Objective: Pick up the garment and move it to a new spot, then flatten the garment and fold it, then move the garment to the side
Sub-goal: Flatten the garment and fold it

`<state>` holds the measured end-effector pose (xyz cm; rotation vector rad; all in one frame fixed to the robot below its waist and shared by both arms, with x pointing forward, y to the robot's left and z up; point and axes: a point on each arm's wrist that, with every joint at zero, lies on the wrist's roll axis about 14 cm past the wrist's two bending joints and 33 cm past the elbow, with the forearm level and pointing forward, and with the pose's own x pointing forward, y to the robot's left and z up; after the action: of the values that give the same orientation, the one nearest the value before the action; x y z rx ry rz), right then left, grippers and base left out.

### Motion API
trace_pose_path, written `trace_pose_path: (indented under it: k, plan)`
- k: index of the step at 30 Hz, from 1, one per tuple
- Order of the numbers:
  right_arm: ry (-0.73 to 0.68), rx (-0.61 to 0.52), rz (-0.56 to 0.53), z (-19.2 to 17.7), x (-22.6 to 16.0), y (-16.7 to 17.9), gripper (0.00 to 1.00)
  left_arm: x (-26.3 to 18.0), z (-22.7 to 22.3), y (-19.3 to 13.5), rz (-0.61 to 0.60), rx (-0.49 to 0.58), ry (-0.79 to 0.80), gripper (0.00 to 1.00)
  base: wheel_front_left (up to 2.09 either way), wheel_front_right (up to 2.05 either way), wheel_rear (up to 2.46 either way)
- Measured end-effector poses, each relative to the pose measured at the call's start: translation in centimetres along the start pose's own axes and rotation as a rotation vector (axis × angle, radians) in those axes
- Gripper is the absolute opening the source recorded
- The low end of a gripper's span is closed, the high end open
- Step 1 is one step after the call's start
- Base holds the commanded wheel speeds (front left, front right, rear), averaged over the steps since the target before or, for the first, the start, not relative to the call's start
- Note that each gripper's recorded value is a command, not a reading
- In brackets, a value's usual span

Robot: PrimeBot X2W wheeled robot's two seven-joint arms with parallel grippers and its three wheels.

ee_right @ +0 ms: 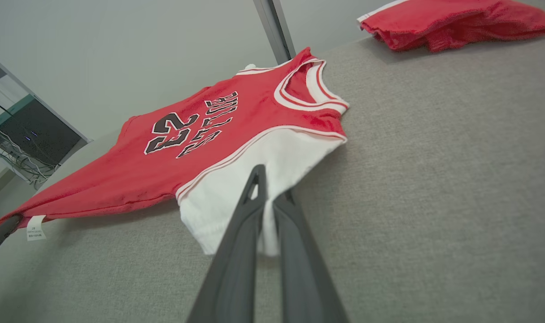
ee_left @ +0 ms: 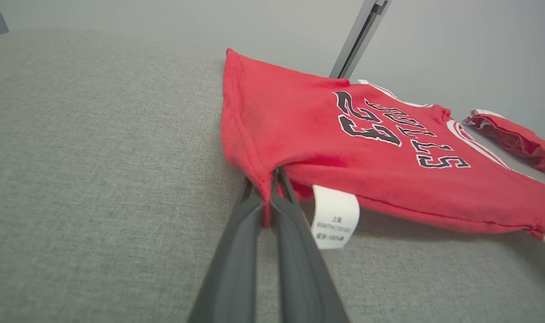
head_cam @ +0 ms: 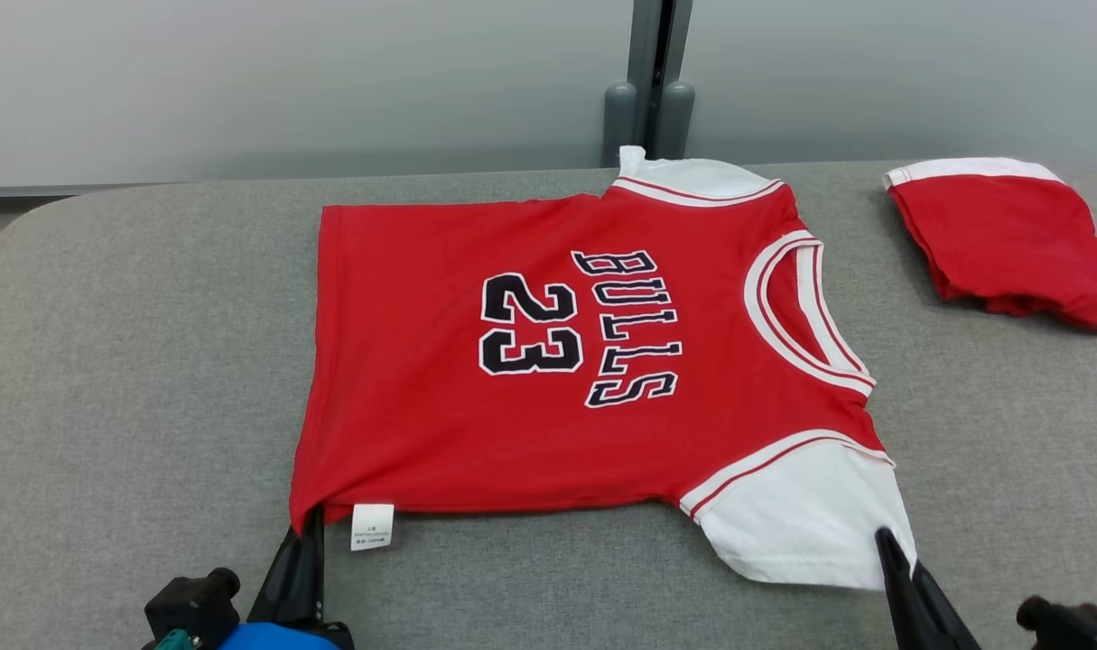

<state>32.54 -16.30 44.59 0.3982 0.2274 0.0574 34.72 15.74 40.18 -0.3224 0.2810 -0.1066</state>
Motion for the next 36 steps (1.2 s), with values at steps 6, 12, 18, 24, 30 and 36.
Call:
trace_pose_path:
  k: [6,12,18,24,30,36]
  plan:
    - [-0.065,-0.029,0.034,2.3,2.2,0.9,0.0,0.9,0.4,-0.9,-0.034,0.026,-0.004,0.0,0.0,0.0,0.0]
    - [-0.1,-0.085,0.063,4.2,5.1,1.7,0.0,2.3,1.0,-1.4,-0.064,0.057,-0.013,0.0,0.0,0.0,0.0]
    - [-0.122,-0.14,0.086,6.0,8.8,1.8,0.0,3.8,1.5,-1.4,-0.088,0.086,-0.008,0.0,0.0,0.0,0.0]
    - [-0.133,-0.177,0.099,7.5,13.2,2.0,0.0,5.2,1.6,-0.9,-0.091,0.105,0.003,0.0,0.0,0.0,0.0]
    - [-0.115,-0.202,0.112,7.5,17.3,2.5,0.0,6.4,1.5,-0.6,-0.1,0.123,0.019,0.0,0.0,0.0,0.0]
    - [-0.082,-0.219,0.102,6.8,20.5,2.4,0.0,7.8,1.6,0.1,-0.096,0.145,0.031,0.0,0.0,0.0,0.0]
